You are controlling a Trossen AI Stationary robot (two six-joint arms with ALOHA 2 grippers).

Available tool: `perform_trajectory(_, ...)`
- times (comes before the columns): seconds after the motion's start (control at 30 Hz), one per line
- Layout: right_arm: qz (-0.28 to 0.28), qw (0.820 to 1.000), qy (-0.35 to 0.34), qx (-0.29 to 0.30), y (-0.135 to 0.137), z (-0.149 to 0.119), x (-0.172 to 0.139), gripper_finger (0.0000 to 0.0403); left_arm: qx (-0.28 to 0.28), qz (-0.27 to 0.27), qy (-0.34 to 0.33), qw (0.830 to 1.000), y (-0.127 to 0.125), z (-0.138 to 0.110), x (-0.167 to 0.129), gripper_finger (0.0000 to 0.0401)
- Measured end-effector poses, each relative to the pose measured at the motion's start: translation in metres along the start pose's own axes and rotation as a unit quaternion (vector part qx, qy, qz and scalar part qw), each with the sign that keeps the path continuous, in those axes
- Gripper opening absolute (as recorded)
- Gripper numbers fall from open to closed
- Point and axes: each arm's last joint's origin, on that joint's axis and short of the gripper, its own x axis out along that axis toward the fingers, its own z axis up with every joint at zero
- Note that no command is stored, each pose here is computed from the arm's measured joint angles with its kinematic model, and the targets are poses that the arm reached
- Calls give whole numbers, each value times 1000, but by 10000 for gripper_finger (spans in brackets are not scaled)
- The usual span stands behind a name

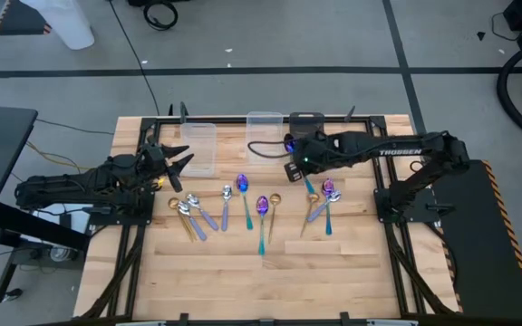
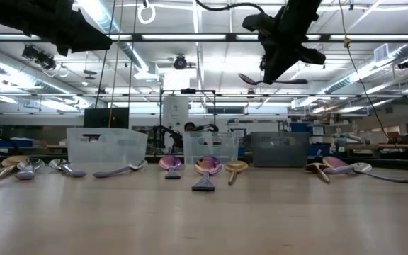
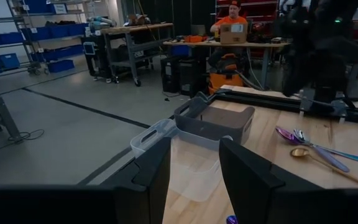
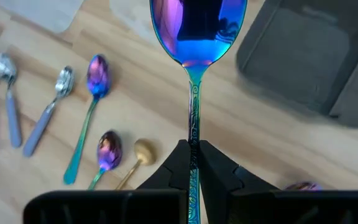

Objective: Sort silverware by color (type)
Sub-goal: Put the blue spoon into the black bin

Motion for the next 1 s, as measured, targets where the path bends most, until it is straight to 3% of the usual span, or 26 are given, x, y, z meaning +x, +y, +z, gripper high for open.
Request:
perform_trajectory(0.5, -34, 999, -24, -12, -42, 51, 14, 27, 37, 19, 18, 999, -6, -3, 21, 146)
perform_trajectory(0.73, -33, 999, -29, -9, -55, 65, 17, 27, 58, -53, -14, 997, -14, 2, 28, 146)
perform_trajectory(1.0, -43, 998, -42, -14, -69, 77, 18, 27, 94, -48, -35, 994, -13, 6, 28, 146)
